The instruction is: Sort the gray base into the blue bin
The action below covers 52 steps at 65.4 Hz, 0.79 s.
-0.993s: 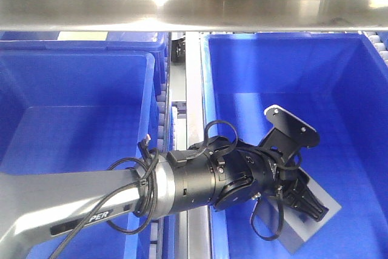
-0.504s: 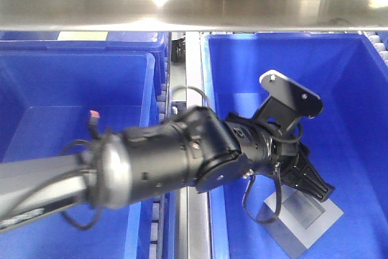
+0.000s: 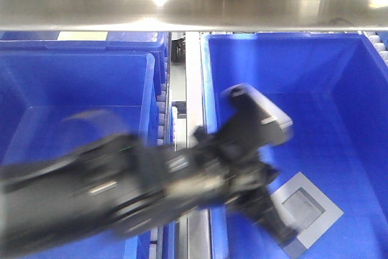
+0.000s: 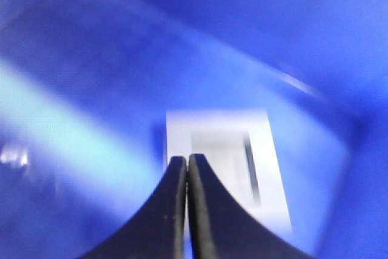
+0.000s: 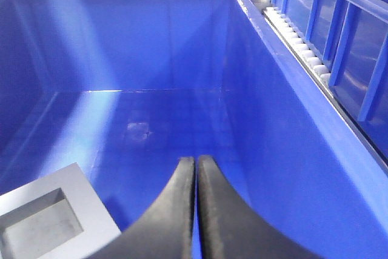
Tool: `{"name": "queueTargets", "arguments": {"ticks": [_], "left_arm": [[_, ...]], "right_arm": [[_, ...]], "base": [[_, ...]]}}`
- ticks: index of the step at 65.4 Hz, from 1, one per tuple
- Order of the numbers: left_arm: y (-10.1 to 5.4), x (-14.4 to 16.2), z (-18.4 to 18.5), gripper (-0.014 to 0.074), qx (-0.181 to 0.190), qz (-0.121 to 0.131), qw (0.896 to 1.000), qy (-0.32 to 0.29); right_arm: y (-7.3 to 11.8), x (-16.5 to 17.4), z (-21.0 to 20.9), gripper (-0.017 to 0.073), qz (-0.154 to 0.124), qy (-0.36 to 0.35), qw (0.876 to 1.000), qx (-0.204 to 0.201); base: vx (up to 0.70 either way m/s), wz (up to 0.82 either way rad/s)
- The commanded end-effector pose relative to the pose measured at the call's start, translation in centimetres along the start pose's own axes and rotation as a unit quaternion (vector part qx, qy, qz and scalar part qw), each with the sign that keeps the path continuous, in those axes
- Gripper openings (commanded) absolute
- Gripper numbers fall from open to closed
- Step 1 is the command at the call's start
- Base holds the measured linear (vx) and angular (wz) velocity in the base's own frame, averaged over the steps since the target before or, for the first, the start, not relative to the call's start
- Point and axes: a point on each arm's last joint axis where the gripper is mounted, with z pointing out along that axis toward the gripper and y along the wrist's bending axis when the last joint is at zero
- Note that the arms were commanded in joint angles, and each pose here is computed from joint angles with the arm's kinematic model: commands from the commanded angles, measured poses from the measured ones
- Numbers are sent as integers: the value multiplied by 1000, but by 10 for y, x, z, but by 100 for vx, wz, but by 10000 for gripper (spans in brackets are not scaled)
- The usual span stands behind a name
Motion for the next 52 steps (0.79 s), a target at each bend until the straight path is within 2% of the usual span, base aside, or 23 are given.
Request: {"name": "queueTargets", "arguments": {"ticks": [1, 20, 31, 52], "left_arm": [[-3, -12, -45, -8, 23, -2, 995, -96], [5, 25, -121, -8, 28, -4, 989, -142], [10, 55, -157, -6, 30, -5, 985, -168], [21, 121, -222, -6, 36, -13, 968, -248]], "right_arm": [[0, -2, 0, -5, -8, -16, 1000, 1], [0, -2, 0, -5, -8, -16, 1000, 1], [0, -2, 0, -5, -8, -16, 1000, 1], [0, -2, 0, -5, -8, -16, 1000, 1]], "base": [[0, 0], [0, 0], [0, 0], [0, 0]]}}
